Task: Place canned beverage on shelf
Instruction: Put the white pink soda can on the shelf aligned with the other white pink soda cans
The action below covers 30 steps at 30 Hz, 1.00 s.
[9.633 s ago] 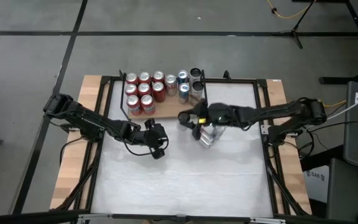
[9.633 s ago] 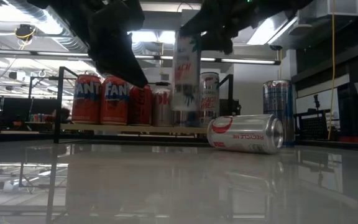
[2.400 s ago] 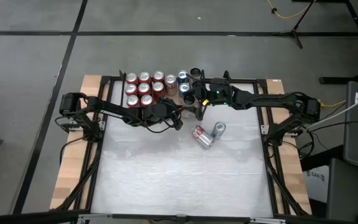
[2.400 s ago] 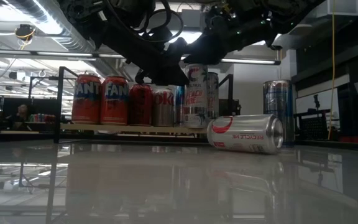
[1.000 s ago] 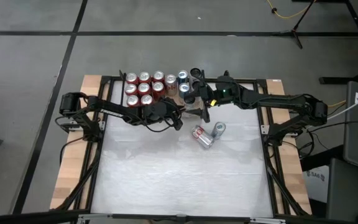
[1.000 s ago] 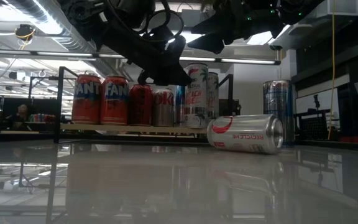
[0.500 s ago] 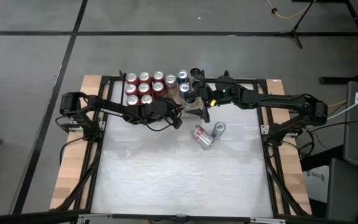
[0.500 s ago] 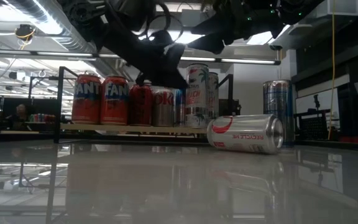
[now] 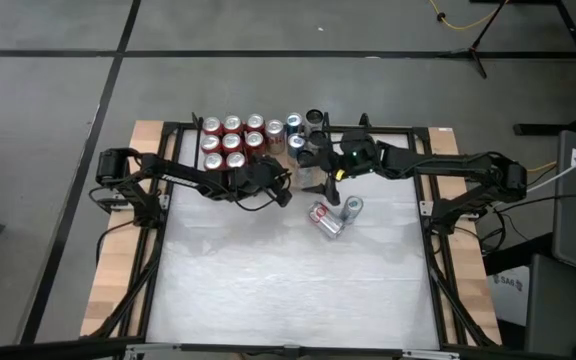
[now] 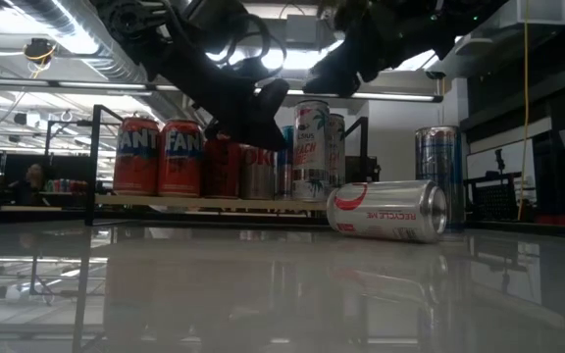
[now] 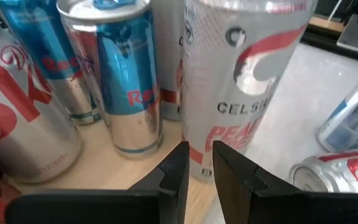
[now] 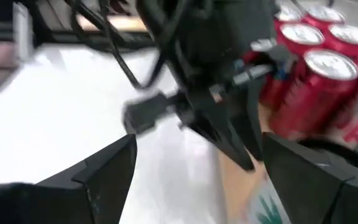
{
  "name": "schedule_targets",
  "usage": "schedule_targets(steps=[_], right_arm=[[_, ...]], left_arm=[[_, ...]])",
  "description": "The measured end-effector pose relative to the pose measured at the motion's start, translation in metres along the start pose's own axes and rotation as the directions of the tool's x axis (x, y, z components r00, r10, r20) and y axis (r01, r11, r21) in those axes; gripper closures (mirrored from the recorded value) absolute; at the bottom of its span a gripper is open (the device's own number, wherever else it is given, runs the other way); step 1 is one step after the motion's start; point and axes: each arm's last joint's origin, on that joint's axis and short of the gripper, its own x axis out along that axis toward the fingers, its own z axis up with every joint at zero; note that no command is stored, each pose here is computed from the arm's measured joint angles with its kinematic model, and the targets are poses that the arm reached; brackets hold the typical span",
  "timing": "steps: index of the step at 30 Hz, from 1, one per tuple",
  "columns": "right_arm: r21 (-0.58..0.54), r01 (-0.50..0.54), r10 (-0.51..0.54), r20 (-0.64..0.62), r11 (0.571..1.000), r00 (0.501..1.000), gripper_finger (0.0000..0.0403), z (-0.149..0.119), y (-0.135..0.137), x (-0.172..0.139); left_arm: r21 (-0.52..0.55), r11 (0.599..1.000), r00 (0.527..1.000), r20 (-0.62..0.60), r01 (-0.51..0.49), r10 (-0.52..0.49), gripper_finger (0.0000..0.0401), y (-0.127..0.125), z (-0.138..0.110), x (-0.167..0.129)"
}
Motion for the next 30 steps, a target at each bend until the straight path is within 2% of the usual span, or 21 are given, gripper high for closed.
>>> schedule_targets(steps=[5, 9, 24, 30], right_arm=[[-0.022, 0.117, -0.118, -0.064, 0.993, 0.991, 0.0072, -0.004, 0.002, 0.001], [-0.035, 0.153, -0.155, -0.074, 0.988, 0.985, 0.0072, -0.004, 0.002, 0.002], [-0.031, 0.109, -0.111, -0.088, 0.994, 0.990, 0.0072, -0.005, 0.004, -0.001], [-0.046, 0.103, -0.105, -0.036, 0.994, 0.994, 0.0072, 0.007, 0.009, -0.018]], left_arm=[[-0.009, 1.000, 1.000, 0.017, 0.005, -0.005, 0.0337, -0.001, 0.002, 0.000], [-0.019, 1.000, 0.999, 0.034, 0.009, -0.009, 0.0337, -0.001, 0.004, 0.000], [-0.072, 0.997, 0.996, 0.086, 0.024, -0.018, 0.0337, -0.003, 0.009, -0.001], [-0.131, 0.989, 0.991, 0.109, -0.065, 0.080, 0.0337, 0.000, 0.009, -0.001]])
